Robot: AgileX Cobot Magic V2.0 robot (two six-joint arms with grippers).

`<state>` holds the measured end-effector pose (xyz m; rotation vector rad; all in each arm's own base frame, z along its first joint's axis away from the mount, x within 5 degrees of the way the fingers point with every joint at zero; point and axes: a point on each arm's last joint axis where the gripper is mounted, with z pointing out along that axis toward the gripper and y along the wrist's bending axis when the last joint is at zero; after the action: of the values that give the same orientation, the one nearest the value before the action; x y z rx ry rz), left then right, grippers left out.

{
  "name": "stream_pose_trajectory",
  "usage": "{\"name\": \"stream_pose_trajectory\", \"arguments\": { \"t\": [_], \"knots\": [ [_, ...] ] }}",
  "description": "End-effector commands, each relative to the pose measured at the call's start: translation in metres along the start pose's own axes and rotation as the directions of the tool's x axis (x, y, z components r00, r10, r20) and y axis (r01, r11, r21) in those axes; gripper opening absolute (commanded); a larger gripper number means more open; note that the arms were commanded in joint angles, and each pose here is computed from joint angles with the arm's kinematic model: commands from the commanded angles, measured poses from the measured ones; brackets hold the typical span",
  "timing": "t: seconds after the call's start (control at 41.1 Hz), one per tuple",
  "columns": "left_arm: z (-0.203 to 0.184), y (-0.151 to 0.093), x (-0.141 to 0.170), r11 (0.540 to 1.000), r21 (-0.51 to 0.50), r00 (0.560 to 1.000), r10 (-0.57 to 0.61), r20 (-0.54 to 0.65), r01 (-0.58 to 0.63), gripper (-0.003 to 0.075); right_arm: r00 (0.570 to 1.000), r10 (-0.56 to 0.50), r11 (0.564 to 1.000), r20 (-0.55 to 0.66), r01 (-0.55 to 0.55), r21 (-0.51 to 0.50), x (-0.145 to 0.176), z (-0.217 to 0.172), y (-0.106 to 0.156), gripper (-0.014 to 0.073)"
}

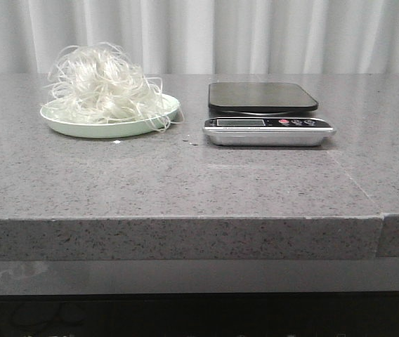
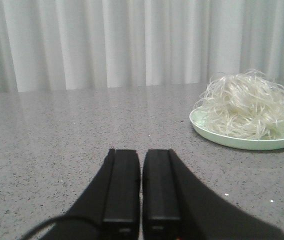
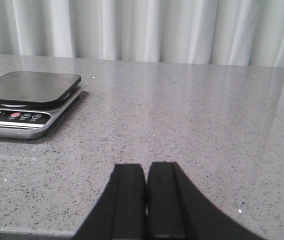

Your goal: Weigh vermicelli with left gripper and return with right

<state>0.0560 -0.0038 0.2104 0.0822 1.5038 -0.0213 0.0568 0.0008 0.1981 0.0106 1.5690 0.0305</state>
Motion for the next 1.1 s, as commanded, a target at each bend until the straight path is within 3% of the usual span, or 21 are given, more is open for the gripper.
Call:
{"name": "stream_pose_trajectory", "arguments": {
  "t": [0.0, 0.633, 0.755, 0.901, 1.072],
  "knots": [
    [-0.002, 0.0, -0.006, 1.0, 0.008, 0.996, -0.011, 0.089, 0.01, 0.0143, 0.995, -0.011, 1.0, 0.102, 0.011, 0.004, -0.011, -0.002, 0.0, 0.016],
    [-0.002, 0.0, -0.006, 1.0, 0.008, 0.996, -0.011, 0.092, 0.01, 0.0143, 0.994, -0.011, 1.0, 0.111, 0.011, 0.004, -0.012, -0.002, 0.0, 0.016],
    [-0.003, 0.0, -0.013, 1.0, 0.008, 0.987, -0.011, 0.16, 0.01, 0.0143, 0.992, -0.011, 1.0, 0.127, 0.011, 0.004, -0.014, -0.002, 0.0, 0.016],
    [-0.006, 0.0, -0.033, 1.0, 0.006, 0.968, -0.011, 0.25, 0.01, 0.0143, 0.983, -0.01, 1.0, 0.182, 0.01, 0.002, -0.04, -0.008, 0.001, 0.016],
    [-0.016, 0.003, -0.08, 1.0, 0.002, 0.947, -0.011, 0.322, 0.011, 0.0143, 0.97, -0.01, 1.0, 0.245, 0.011, -0.002, -0.093, -0.024, 0.002, 0.016]
  ]
}}
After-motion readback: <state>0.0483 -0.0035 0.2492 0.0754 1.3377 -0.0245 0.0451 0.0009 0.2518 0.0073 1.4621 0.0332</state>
